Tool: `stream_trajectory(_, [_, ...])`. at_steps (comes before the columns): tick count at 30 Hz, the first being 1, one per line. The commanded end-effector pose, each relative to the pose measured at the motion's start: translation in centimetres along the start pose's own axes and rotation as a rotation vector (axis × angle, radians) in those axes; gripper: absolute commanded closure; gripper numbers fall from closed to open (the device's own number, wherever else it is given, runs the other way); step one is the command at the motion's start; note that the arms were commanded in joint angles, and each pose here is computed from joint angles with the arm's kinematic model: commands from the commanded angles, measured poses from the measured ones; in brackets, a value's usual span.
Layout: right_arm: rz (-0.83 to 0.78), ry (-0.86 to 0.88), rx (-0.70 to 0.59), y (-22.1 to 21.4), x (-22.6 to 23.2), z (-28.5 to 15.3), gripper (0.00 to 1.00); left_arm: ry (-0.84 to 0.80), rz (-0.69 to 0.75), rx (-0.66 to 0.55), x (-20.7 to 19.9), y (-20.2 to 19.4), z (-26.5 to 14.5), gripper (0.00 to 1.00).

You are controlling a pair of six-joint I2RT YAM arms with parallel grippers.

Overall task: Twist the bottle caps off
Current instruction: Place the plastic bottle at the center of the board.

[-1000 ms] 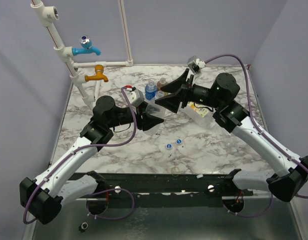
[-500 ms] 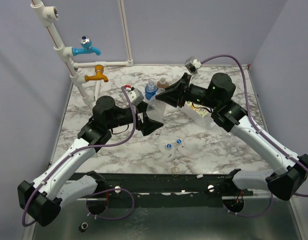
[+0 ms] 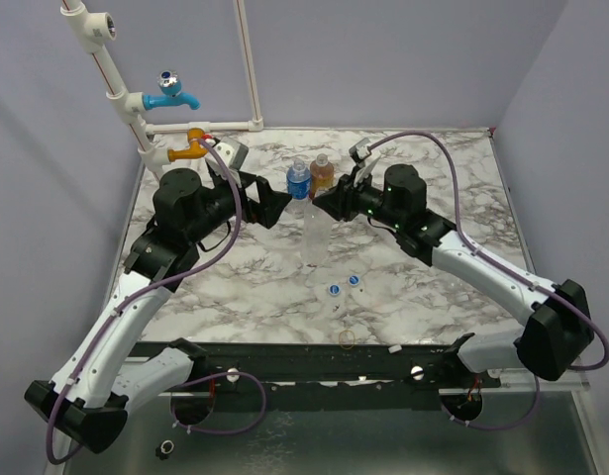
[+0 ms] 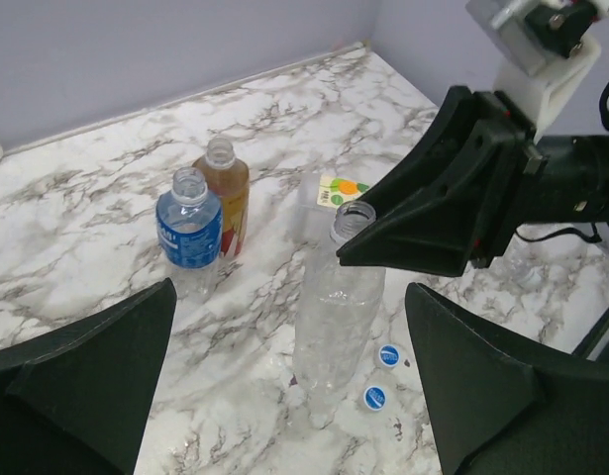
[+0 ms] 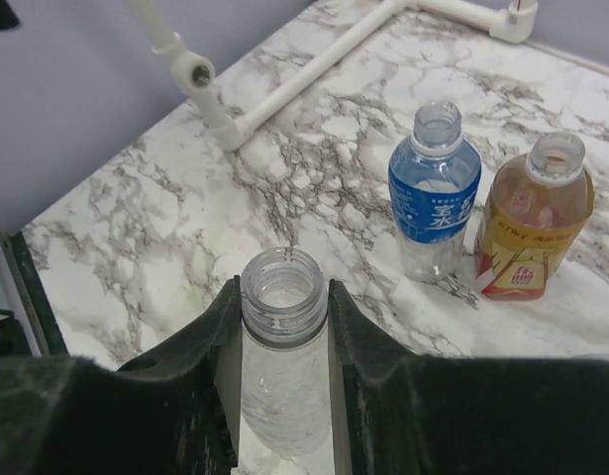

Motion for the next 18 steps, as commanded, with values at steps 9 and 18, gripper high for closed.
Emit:
stream_trajectory(9, [-0.099,-0.115,-0.081,-2.9,-3.7,5.2,0.99,0.075,-0.095,0.051,0.8,-1.0,-0.2,0.01])
stream_trajectory(18, [-0.181,-0.235,-0.094,-4.1,-6.1,7.0,0.99,0.021,-0.12,0.055,0.3,-1.3,0.1,0.01])
Point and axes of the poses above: each gripper's point midway between its finger pads, its own z axis out along the fingers, its own x axis along the line the jaws close on, y = z × x, the point moved 8 cm from there along -z, back along the fingers, and after that the axes turned 3 degrees about z, right-handed, at the moved point
